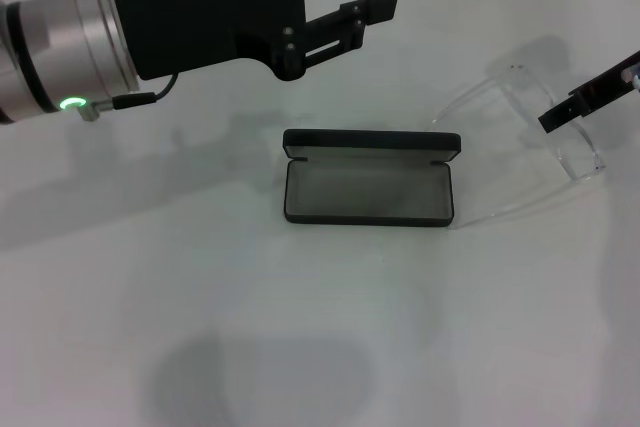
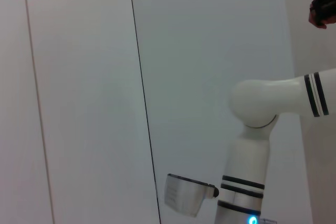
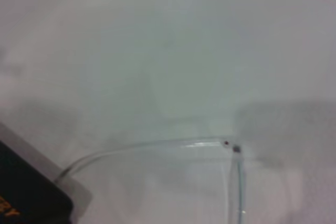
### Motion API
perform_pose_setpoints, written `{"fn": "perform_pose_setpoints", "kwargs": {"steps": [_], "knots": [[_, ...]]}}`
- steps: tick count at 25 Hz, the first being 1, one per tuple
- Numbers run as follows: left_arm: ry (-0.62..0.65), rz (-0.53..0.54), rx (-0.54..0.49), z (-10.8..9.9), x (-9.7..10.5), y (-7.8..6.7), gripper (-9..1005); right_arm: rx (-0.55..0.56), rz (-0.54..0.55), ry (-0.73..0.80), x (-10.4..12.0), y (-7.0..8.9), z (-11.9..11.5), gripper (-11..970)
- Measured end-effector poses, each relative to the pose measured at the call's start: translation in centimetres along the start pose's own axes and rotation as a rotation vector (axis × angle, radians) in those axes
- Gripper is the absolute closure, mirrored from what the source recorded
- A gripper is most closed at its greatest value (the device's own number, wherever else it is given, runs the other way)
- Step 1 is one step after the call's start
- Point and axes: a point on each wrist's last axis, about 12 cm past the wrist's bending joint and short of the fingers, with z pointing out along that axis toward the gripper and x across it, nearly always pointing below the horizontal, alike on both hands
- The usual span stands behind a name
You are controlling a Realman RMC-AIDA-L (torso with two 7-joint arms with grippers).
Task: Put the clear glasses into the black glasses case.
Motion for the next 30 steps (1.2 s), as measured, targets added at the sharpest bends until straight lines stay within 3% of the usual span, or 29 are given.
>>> {"fn": "perform_pose_setpoints", "kwargs": {"steps": [13,18,21,30], "knots": [[-0.005,0.003,-0.013,-0.5,-0.1,0.3,552,0.042,-0.025,-0.012,0.2,-0.4,0.4,469],[-0.004,0.0,-0.016,-0.7,-0.1,0.3,553,0.056,-0.023,-0.014,0.5,-0.9,0.2,656],[-0.005,0.001,-0.016,-0.6,-0.1,0.3,553,0.067,-0.018,-0.01,1.1,-1.4,0.2,858],[-0.006,-0.003,-0.021,-0.7,-0.1,0.4,554,0.136,-0.084,-0.009,1.8,-2.1,0.3,874]]}}
